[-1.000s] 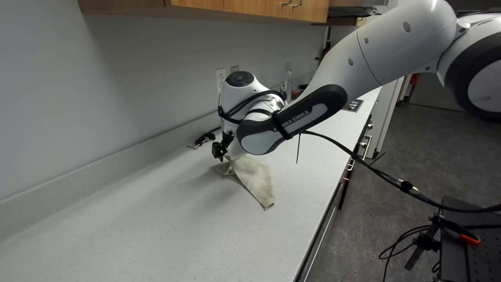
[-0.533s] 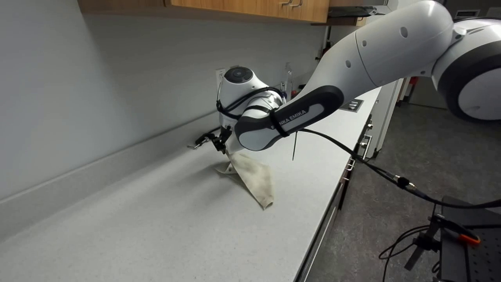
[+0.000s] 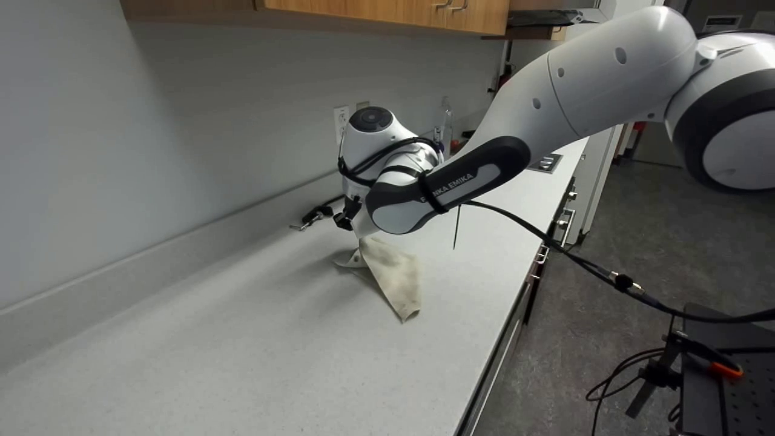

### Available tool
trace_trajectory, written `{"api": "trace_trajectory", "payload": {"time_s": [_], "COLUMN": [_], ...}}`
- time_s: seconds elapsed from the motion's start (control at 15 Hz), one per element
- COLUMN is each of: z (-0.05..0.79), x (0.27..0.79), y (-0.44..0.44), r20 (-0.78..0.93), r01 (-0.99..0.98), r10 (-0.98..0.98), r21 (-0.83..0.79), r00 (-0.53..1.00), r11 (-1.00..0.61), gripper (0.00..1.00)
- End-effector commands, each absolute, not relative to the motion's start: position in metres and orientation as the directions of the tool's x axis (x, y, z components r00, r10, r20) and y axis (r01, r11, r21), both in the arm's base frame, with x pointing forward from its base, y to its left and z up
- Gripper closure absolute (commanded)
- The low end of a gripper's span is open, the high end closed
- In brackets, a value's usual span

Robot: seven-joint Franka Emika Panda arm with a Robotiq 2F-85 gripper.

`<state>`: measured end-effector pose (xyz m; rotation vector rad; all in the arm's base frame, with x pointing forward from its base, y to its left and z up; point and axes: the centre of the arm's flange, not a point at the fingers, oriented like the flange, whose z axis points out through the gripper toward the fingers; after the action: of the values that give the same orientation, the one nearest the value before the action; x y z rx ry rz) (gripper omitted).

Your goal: Straighten out the cloth

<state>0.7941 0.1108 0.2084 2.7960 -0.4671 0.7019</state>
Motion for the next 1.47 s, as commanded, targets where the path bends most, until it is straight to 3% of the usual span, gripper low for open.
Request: {"api": "trace_trajectory", "payload": {"time_s": [0.0, 1.4], "z": [0.219, 0.253], "x": [0.791, 0.634], "y": [0.096, -0.033], "r20": [0.530, 0.376], "r01": [-0.377, -0.452], "r10": [-0.244, -0.315], "r21": [0.158, 0.367], "r00": [0.812, 0.871], "r11": [-0.913, -0.813], "gripper": [0.99, 0.99]}}
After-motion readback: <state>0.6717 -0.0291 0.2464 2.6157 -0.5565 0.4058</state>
